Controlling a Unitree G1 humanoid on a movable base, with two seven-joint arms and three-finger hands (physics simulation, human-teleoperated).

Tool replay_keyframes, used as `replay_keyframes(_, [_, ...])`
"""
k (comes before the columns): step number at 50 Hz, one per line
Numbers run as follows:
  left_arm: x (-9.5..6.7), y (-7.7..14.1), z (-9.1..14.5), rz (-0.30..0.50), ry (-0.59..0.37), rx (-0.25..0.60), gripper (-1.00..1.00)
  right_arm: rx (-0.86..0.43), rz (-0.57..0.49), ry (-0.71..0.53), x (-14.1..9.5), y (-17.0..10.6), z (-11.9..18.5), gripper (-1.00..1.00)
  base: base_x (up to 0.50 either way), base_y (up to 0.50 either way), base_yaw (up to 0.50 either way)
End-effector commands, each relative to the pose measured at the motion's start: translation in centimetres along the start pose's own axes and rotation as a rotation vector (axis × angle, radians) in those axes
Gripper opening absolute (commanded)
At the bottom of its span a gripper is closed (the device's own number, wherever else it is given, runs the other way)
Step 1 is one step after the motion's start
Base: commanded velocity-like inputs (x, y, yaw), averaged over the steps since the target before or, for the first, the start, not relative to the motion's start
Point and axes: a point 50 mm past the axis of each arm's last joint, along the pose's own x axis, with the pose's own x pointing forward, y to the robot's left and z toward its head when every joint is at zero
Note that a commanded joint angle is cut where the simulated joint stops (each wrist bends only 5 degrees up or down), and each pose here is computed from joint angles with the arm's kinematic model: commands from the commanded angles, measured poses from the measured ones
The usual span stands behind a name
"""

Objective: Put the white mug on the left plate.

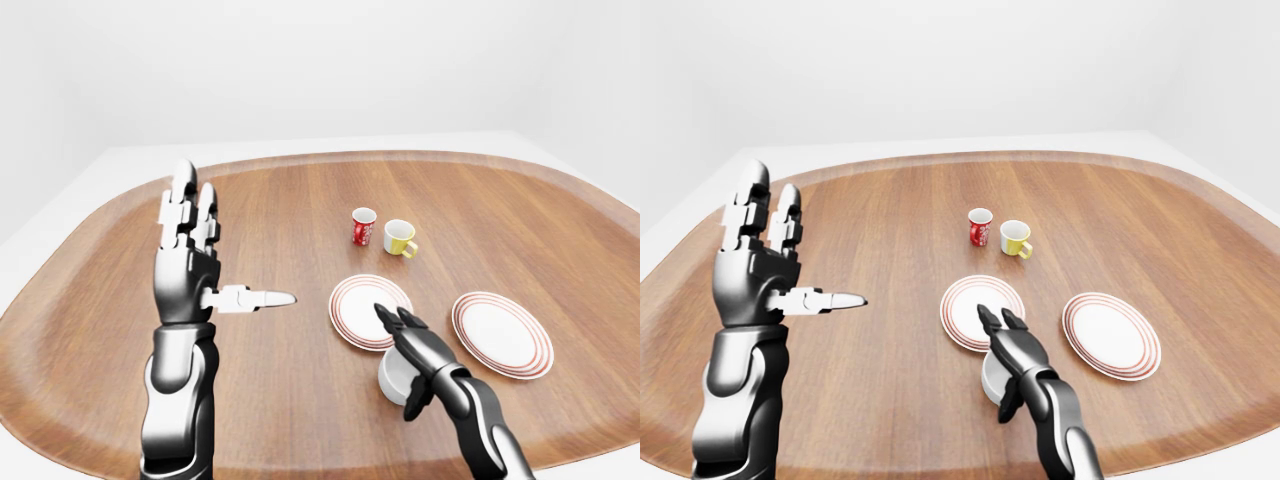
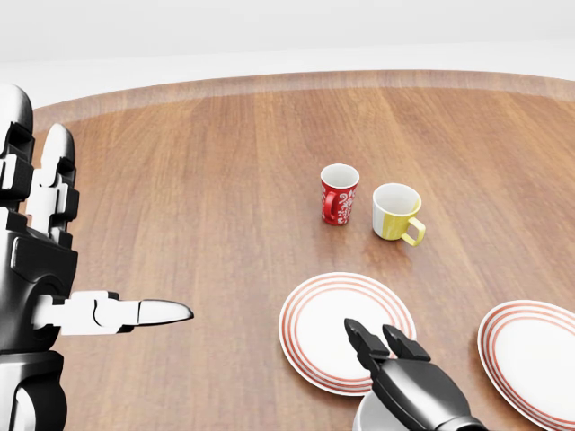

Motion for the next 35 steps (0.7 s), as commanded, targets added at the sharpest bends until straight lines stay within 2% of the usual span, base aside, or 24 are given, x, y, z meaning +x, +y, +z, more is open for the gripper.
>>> replay_keyframes(1, [0.0,0.0,-0.1,-0.001,0.004,0.0,0.99,-0.019,0.019,-0.007,0.3,0.6,0.1,1.0,0.0,0.0,0.0])
replay_keyframes(2, [0.0,0.0,-0.1,-0.001,0.005,0.0,0.99,-0.016,0.018,-0.005,0.3,0.6,0.1,-0.55,0.0,0.0,0.0])
replay_keyframes(3, [0.0,0.0,-0.1,-0.001,0.005,0.001,0.99,-0.016,0.018,-0.005,0.3,0.6,0.0,-0.55,0.0,0.0,0.0])
replay_keyframes(4, [0.0,0.0,-0.1,0.0,0.006,0.001,1.0,-0.014,0.029,-0.003,0.2,0.8,0.0,-1.0,0.0,0.0,0.0])
replay_keyframes(22, [0.0,0.0,-0.1,0.001,0.006,0.001,0.99,0.016,0.032,0.0,-0.3,0.5,-0.3,-1.0,0.0,0.0,0.0])
replay_keyframes(29, [0.0,0.0,-0.1,0.002,0.005,0.001,0.99,0.059,0.047,-0.081,-1.2,-0.5,1.3,-1.0,0.0,0.0,0.0])
replay_keyframes(33, [0.0,0.1,-0.2,0.003,0.009,0.002,0.99,0.088,0.068,-0.16,-2.7,-1.9,3.2,-1.0,0.0,0.0,0.0])
replay_keyframes(35, [-0.1,0.0,-0.2,0.001,0.009,0.002,0.99,0.09,0.033,-0.17,-3.1,-2.6,3.7,-1.0,0.0,0.0,0.0])
